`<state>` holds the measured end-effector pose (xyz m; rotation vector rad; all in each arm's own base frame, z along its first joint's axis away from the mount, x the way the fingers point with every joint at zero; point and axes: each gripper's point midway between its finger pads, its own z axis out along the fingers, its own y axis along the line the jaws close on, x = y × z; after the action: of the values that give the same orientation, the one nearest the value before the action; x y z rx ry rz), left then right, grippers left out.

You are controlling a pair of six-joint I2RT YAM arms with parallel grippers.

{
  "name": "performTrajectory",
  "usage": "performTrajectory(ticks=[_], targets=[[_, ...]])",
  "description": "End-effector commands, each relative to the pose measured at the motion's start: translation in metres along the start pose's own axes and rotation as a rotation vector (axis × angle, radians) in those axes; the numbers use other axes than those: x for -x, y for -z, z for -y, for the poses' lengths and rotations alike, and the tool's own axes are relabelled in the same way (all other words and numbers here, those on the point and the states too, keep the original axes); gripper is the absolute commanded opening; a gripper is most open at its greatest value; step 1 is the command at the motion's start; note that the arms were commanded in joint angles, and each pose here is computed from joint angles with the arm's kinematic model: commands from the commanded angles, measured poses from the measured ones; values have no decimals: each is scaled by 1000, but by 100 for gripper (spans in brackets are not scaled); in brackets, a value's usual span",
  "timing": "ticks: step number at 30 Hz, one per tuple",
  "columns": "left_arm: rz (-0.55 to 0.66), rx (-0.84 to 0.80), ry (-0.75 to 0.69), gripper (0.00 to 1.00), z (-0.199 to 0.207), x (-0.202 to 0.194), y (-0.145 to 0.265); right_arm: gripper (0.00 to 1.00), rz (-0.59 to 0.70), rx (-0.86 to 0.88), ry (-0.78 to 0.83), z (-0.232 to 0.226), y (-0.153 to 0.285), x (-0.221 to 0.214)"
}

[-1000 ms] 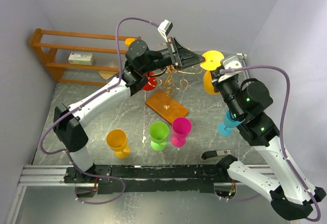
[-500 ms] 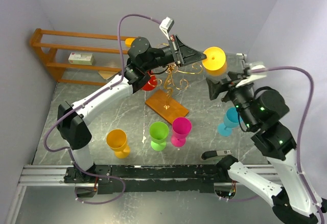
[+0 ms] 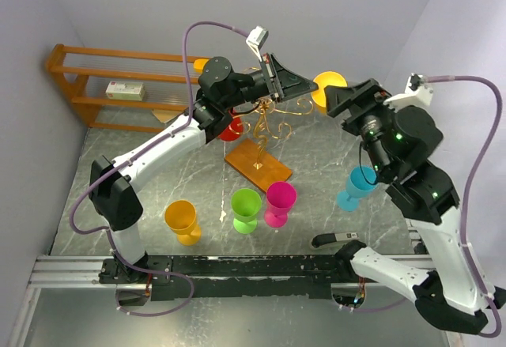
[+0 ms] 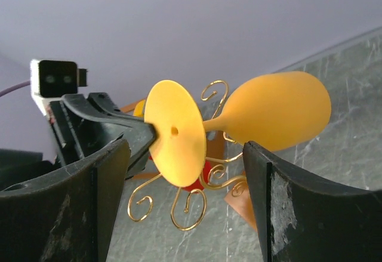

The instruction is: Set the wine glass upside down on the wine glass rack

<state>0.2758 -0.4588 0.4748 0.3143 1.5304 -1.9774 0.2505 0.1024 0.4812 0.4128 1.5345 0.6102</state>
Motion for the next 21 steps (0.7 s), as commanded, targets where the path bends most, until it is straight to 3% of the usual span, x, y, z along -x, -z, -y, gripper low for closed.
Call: performTrajectory(ticks=[1,8,14,15,19,21], targets=[[21,-43,-34,7,17,7,3,74,32,-43,-93,1,-11,1],[33,-48,-24,7,15,9,8,32,32,34,-149,-11,-15,-7],[48,-32,-29,8,13,11,14,6,45,68,-203,-13,-12,-9],[47,-26,-33,12,13,11,14,0,51,69,-209,-13,-12,-8],[60,45,-74,49,6,16,18,0,79,44,-202,-7,-16,-7],[78,94,-113,59,1,22,24,0,98,19,-184,-1,-20,-7]])
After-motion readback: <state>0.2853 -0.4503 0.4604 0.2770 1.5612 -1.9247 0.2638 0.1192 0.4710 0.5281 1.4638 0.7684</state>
